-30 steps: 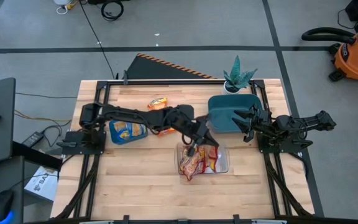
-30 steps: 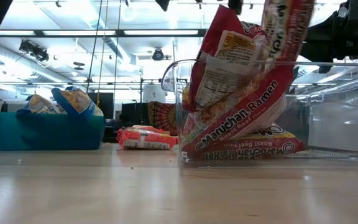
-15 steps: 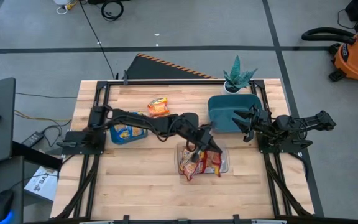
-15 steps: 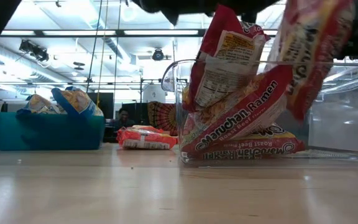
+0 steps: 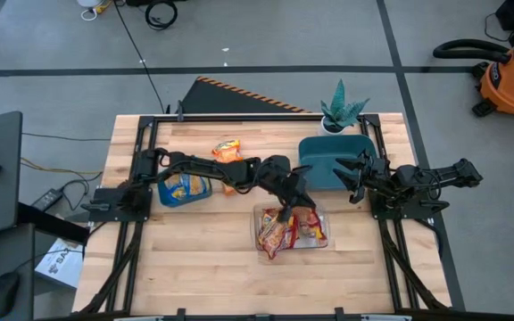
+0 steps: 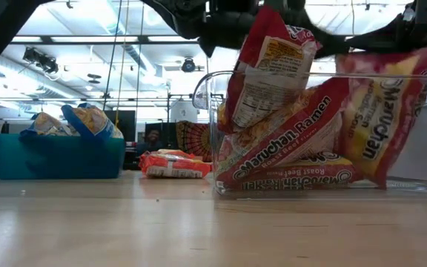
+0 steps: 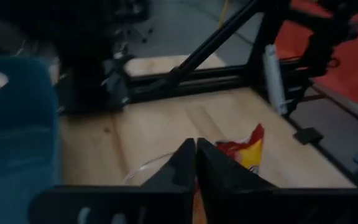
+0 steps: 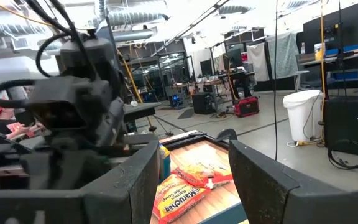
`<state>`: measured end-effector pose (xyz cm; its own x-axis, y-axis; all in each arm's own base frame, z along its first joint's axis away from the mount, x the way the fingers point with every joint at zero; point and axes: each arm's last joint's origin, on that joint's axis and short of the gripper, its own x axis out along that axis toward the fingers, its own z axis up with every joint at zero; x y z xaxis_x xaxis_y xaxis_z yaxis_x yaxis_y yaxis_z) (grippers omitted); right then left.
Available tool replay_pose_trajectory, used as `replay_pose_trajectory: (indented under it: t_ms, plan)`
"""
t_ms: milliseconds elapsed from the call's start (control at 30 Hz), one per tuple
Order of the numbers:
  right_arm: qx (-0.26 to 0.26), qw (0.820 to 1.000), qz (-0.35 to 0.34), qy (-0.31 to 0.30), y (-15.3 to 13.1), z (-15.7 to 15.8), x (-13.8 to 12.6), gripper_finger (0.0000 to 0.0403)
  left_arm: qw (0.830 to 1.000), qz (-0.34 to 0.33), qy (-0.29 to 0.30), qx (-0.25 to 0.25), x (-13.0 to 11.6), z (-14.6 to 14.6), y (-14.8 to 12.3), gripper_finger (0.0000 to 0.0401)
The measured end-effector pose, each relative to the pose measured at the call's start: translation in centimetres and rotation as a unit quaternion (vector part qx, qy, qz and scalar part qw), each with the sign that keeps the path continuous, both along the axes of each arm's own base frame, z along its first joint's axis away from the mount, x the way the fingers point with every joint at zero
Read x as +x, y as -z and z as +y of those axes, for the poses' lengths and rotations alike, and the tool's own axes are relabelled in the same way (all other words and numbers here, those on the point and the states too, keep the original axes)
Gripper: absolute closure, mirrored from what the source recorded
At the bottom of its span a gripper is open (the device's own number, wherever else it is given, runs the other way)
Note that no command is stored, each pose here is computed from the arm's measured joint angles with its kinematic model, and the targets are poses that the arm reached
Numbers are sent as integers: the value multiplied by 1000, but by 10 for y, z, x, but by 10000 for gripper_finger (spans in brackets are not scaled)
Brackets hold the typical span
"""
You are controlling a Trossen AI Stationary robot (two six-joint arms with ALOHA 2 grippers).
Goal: Sort Maruchan noodles
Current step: Put the red noodle pack into the transparent bin, then put the noodle pack into the green bin
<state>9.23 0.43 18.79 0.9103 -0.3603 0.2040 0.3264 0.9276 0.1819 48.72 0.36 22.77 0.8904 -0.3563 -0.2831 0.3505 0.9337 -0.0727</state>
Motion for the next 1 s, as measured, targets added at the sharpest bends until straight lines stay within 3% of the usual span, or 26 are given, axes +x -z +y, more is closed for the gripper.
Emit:
replay_pose_trajectory:
  t_ms: [233, 333, 433, 633, 800, 1000]
  plan:
    - [0, 1000, 0, 0, 0, 0, 0, 204, 998, 45, -12, 32, -7, 3, 1, 300]
    - [0, 1000, 0, 0, 0, 0, 0, 204, 996, 69, -16, 54, -17, 8, -22, 280]
    - [0, 1000, 0, 0, 0, 0, 0, 204, 990, 111, -32, 78, -31, 20, -42, 276]
    - [0, 1000, 0, 0, 0, 0, 0, 204, 970, 228, -49, 74, -59, 36, -43, 283]
    - [0, 1000, 0, -1, 0, 0, 0, 204, 953, 280, -46, 102, -76, 16, -38, 285]
    - [0, 1000, 0, -2, 0, 0, 0, 204, 943, 320, -43, 86, -113, -4, -39, 285]
